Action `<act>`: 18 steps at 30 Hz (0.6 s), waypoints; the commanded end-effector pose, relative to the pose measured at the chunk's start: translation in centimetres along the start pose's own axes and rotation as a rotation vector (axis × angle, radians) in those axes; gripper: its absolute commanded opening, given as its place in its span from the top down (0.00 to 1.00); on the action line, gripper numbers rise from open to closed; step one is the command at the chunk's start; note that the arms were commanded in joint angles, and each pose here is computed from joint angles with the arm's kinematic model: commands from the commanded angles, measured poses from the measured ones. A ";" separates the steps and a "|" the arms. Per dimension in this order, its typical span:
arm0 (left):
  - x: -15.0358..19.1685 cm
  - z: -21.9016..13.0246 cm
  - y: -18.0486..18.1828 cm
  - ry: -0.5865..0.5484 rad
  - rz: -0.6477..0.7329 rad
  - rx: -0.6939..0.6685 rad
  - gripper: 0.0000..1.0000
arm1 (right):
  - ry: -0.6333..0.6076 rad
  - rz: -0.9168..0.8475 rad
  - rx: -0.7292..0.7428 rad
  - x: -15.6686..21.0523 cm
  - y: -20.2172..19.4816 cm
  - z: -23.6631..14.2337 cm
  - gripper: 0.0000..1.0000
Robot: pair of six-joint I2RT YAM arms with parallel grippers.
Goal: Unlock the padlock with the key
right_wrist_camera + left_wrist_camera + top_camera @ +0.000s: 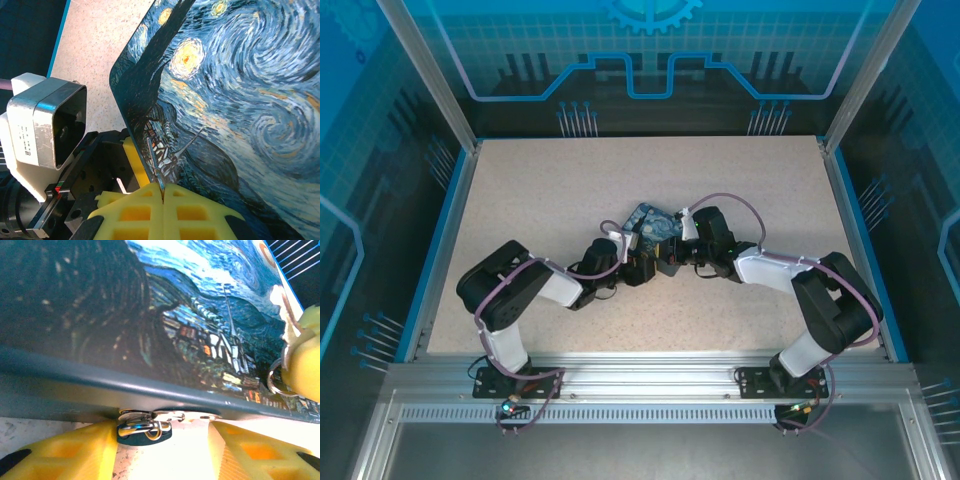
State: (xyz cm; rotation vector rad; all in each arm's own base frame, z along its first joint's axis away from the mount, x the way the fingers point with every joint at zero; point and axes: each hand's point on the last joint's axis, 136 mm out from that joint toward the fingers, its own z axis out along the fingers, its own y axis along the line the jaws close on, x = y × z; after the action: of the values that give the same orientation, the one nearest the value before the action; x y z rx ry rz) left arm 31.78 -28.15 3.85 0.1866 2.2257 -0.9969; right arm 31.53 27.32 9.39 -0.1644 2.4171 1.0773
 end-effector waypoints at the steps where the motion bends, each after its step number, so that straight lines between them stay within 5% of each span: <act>1: 1.2 0.3 -0.2 0.033 -0.047 0.009 0.51 | 0.067 0.041 0.062 2.5 -1.6 0.1 1.00; 18: 0.9 0.8 -0.2 0.019 -0.136 0.017 0.59 | 0.069 0.042 0.059 2.6 -1.5 0.1 1.00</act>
State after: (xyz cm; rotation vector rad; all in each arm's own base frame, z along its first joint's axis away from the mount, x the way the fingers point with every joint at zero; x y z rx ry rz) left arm 31.87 -28.45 3.78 0.0762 2.2400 -1.0615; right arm 31.57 27.30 9.40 -0.1628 2.4162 1.0752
